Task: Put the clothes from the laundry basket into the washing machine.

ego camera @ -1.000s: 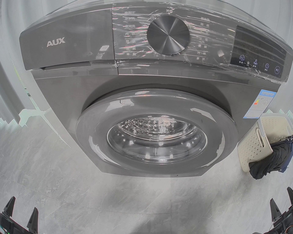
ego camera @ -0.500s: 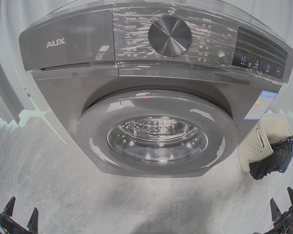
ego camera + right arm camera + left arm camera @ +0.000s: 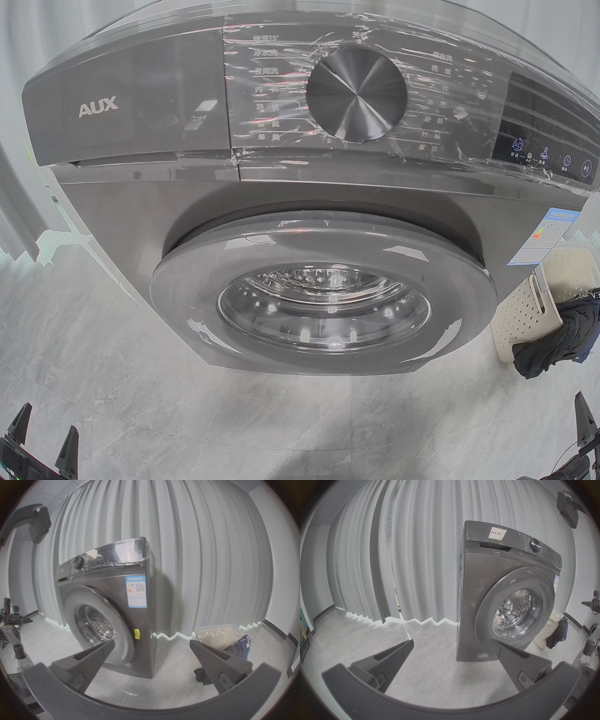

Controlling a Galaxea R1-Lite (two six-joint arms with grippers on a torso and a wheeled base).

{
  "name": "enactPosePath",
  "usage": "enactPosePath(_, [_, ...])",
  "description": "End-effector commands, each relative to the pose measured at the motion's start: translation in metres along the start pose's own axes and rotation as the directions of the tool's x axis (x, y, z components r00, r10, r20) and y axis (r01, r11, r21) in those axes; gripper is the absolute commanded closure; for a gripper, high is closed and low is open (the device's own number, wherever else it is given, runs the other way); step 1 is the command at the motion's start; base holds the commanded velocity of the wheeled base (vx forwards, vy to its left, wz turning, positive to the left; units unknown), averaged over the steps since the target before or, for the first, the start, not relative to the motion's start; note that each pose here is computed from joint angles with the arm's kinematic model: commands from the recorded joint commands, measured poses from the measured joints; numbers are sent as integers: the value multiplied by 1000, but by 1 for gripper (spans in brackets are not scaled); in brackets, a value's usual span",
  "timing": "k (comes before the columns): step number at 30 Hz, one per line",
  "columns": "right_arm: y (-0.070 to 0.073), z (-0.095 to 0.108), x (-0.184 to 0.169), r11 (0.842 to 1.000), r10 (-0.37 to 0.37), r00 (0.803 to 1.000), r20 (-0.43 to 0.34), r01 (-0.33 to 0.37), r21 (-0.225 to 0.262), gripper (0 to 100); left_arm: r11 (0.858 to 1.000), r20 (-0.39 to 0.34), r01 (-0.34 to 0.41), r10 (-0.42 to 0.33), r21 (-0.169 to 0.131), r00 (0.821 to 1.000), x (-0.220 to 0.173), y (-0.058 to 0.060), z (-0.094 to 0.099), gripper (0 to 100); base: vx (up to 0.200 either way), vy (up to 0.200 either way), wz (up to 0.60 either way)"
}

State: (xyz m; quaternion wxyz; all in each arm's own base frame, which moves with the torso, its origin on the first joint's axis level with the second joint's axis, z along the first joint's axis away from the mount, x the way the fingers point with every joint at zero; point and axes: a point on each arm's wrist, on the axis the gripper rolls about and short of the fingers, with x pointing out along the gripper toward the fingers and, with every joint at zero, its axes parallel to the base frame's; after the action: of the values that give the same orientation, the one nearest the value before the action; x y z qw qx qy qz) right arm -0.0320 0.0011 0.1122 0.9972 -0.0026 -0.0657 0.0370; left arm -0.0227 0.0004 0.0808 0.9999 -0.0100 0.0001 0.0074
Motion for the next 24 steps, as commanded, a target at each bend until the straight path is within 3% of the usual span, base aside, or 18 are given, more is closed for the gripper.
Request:
enactPosePath(1, [3, 22, 27, 979, 202, 961, -189, -196, 48, 0, 1000, 0, 0, 0, 3, 1000, 0, 0, -5, 0, 0, 0, 0])
enactPosePath(5, [4, 24, 53, 936, 352, 884, -309, -338, 100, 0, 1000, 0, 0, 0, 3, 1000, 0, 0, -5, 0, 0, 0, 0])
enactPosePath(7, [4, 27, 72, 924, 381, 858, -344, -363, 119, 0, 1000, -1, 0, 0, 2, 1000, 0, 0, -5, 0, 0, 0, 0])
enactPosePath(12, [6, 33, 114, 907, 420, 840, -344, -399, 135, 0, 1000, 0, 0, 0, 2, 1000, 0, 0, -5, 0, 0, 0, 0])
enactPosePath(15, [10, 32, 131, 912, 409, 841, -356, -388, 130, 0, 1000, -1, 0, 0, 2, 1000, 0, 0, -5, 0, 0, 0, 0])
enactPosePath(21, [36, 32, 152, 886, 462, 813, -355, -405, 225, 0, 1000, -1, 0, 0, 2, 1000, 0, 0, -5, 0, 0, 0, 0])
enactPosePath(24, [50, 30, 160, 885, 462, 808, -367, -396, 243, 0, 1000, -1, 0, 0, 2, 1000, 0, 0, -5, 0, 0, 0, 0])
